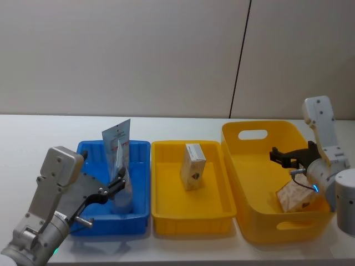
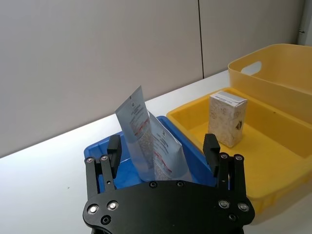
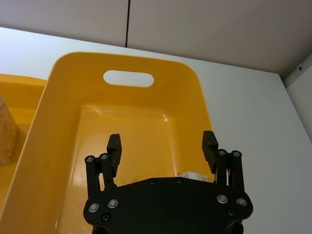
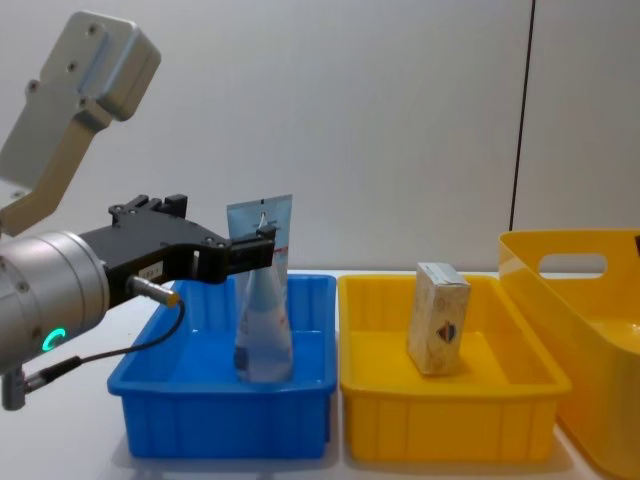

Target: Bimanual collaborative sorting of washing and personal care products

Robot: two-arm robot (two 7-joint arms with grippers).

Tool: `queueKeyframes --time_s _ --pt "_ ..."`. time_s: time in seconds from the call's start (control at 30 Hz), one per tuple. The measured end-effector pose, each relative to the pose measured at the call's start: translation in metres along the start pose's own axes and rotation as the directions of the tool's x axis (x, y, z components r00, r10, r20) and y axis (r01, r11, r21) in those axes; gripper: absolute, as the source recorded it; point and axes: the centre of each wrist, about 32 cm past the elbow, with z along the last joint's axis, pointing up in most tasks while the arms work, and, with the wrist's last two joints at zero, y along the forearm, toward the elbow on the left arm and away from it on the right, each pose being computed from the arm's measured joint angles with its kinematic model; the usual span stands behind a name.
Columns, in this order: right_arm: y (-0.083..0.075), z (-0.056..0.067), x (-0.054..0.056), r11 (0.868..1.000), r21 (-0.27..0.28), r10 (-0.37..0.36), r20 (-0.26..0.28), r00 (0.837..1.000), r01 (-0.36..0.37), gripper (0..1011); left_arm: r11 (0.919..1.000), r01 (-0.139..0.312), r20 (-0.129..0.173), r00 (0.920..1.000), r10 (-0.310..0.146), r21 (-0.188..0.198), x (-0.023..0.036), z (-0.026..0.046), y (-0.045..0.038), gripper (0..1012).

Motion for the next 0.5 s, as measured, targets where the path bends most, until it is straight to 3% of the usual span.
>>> queueKeyframes --time_s 0.5 --pt "0.0002 -0.0003 0.0002 1.0 -0.003 0.001 0.0 1.0 -0.001 1003 0.9983 0.022 -0.048 0.9986 -0.019 0.055 0.0024 0.0065 -0.0094 1001"
